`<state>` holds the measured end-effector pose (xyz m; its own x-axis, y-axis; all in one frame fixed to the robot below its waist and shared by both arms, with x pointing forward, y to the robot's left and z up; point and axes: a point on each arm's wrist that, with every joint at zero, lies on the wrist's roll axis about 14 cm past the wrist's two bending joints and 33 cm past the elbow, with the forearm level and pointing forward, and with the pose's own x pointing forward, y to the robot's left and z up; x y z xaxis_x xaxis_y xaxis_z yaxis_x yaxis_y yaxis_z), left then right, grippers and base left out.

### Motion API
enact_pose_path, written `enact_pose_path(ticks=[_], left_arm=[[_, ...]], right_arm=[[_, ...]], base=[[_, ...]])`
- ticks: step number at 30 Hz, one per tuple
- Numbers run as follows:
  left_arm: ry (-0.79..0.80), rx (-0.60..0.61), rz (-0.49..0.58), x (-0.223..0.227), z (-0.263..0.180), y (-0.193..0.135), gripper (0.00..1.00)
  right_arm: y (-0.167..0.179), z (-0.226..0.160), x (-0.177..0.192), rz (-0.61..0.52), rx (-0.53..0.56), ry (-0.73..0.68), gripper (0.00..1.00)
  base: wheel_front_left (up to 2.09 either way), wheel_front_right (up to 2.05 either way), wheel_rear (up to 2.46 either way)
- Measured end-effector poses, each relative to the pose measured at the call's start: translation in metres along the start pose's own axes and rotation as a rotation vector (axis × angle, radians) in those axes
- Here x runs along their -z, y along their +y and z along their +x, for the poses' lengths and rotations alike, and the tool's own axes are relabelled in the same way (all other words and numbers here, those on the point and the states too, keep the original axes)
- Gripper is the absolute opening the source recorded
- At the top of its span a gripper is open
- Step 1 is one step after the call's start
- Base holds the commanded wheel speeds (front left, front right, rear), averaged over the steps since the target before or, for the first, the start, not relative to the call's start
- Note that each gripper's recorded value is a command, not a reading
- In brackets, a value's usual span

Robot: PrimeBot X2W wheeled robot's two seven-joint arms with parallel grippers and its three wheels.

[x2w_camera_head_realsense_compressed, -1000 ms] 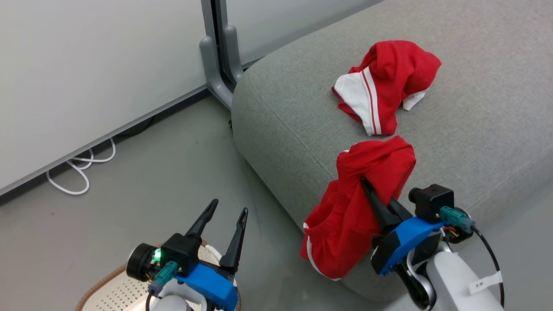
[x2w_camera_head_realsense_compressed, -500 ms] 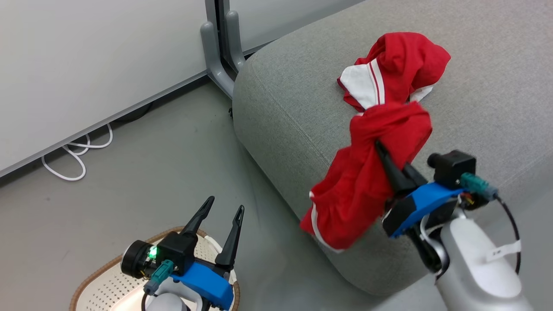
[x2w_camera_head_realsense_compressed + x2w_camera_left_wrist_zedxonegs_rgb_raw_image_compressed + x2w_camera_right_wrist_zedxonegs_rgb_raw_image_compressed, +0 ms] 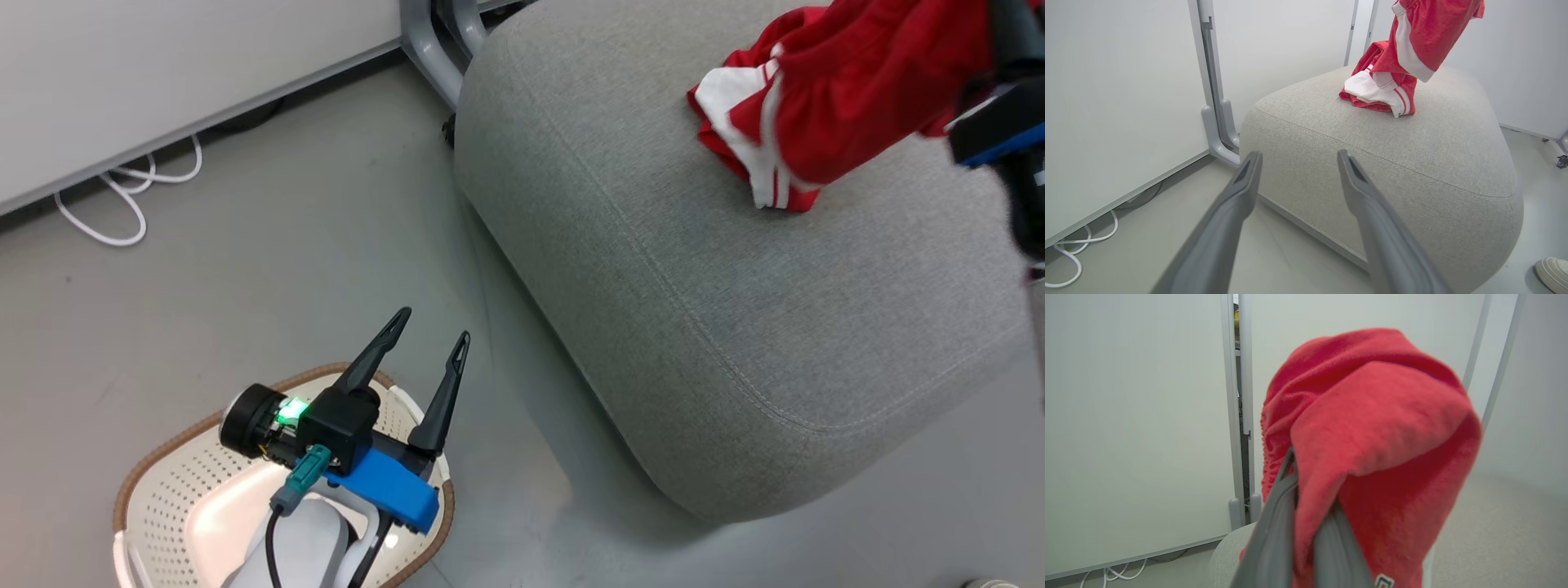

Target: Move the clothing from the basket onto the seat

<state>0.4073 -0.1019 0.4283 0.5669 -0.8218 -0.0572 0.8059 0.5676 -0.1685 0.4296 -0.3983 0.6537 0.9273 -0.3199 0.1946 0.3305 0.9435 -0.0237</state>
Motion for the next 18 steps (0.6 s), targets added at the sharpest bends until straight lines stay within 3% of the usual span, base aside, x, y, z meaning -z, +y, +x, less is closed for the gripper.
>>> enact_pose_path(ticks=[4, 9, 14, 18], left_arm=[[-0.006, -0.007, 0.005, 0.005, 0.005, 0.016, 1.00], [-0.004, -0.029, 0.000, 0.016, 0.005, 0.038, 1.00], [-0.001, -0.057, -0.003, 0.027, 0.002, 0.059, 1.00], [0.010, -0.085, 0.003, 0.041, -0.003, 0.081, 1.00]], right_arm=[[-0.026, 0.029, -0.025, -0.089, 0.044, -0.068, 0.00], [-0.047, 0.059, -0.042, -0.119, 0.114, -0.173, 0.00], [-0.059, 0.075, 0.015, -0.129, 0.171, -0.073, 0.00], [-0.066, 0.076, 0.081, -0.051, 0.244, 0.026, 0.00]], base=[[0.00, 0.00, 0.00], [0.00, 0.00, 0.00], [0.00, 0.00, 0.00], [0.00, 0.00, 0.00]])
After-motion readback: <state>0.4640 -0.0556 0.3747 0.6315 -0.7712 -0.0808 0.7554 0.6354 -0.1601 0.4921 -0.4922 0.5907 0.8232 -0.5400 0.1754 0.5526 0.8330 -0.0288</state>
